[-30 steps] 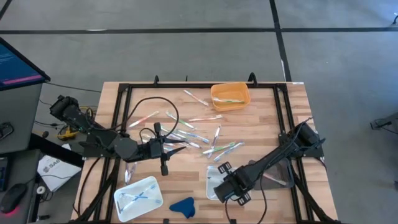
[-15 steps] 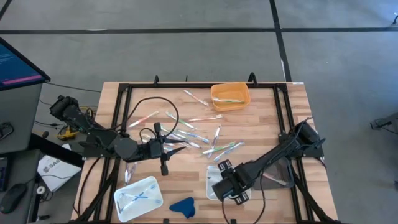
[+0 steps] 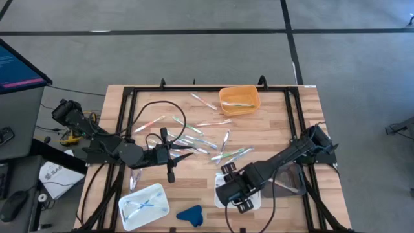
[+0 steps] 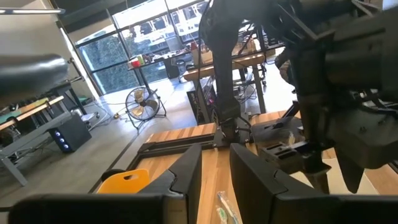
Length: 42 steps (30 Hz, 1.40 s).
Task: Pick & Place Toothbrushes
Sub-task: Put the orange toothbrush into the black bin
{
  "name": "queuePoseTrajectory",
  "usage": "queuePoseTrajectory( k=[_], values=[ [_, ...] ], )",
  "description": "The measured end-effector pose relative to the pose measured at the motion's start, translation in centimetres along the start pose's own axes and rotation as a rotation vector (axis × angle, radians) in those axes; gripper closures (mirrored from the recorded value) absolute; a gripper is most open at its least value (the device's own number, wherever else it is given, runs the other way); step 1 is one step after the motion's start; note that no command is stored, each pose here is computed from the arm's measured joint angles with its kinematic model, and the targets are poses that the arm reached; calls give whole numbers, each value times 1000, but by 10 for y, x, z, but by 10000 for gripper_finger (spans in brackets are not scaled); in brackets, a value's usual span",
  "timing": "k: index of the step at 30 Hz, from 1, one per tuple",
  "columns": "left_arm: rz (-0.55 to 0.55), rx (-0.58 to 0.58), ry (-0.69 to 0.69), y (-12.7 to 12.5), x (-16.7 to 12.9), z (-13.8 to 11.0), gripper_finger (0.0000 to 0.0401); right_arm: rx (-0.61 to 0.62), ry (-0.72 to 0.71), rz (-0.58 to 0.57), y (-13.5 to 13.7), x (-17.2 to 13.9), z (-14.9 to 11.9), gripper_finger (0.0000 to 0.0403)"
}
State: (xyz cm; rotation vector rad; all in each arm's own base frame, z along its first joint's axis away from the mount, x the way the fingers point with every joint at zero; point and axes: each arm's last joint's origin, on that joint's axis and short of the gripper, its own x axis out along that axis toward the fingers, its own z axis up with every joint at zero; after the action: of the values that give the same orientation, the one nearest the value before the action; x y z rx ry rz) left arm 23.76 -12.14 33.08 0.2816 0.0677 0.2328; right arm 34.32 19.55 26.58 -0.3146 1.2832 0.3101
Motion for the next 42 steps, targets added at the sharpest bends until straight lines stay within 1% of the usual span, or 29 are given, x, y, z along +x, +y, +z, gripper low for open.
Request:
queuePoseTrajectory(
  k=[4, 6, 11, 13, 17, 23, 26, 29, 31, 36, 40, 42],
  values=[
    [-1, 5, 5, 0, 0, -1, 325, -19, -16, -2, -5, -3, 3, 245],
    [-2, 4, 6, 0, 0, -1, 325, -40, -17, -3, -5, -3, 3, 258],
    [-2, 1, 8, 0, 0, -1, 325, -45, -10, 3, -3, -2, 2, 280],
    [-2, 2, 9, 0, 0, -1, 325, -52, 4, 3, -1, -1, 0, 286],
    [-3, 4, 10, 0, 0, -1, 325, -61, 33, -32, 6, -2, -4, 296],
    [-5, -2, 20, -1, 0, -2, 325, -115, -17, -34, 19, -8, -6, 311],
    [-5, -4, 21, -1, 0, -3, 325, -124, -108, -25, 19, -17, -13, 314],
    [-7, -2, 26, -1, 0, -3, 325, -99, -218, -13, 15, -24, -29, 316],
    [-7, -3, 26, -1, 0, -3, 325, -78, -295, -6, 11, -30, -45, 316],
    [5, -4, 29, 2, 2, -4, 325, -20, -629, -11, -10, -58, -72, 316],
    [28, -5, 35, 6, 6, -5, 325, 3, -927, -86, -27, -90, -90, 316],
    [37, -4, 39, 8, 8, -6, 325, -14, -1038, -126, -33, -103, -100, 316]
  ],
)
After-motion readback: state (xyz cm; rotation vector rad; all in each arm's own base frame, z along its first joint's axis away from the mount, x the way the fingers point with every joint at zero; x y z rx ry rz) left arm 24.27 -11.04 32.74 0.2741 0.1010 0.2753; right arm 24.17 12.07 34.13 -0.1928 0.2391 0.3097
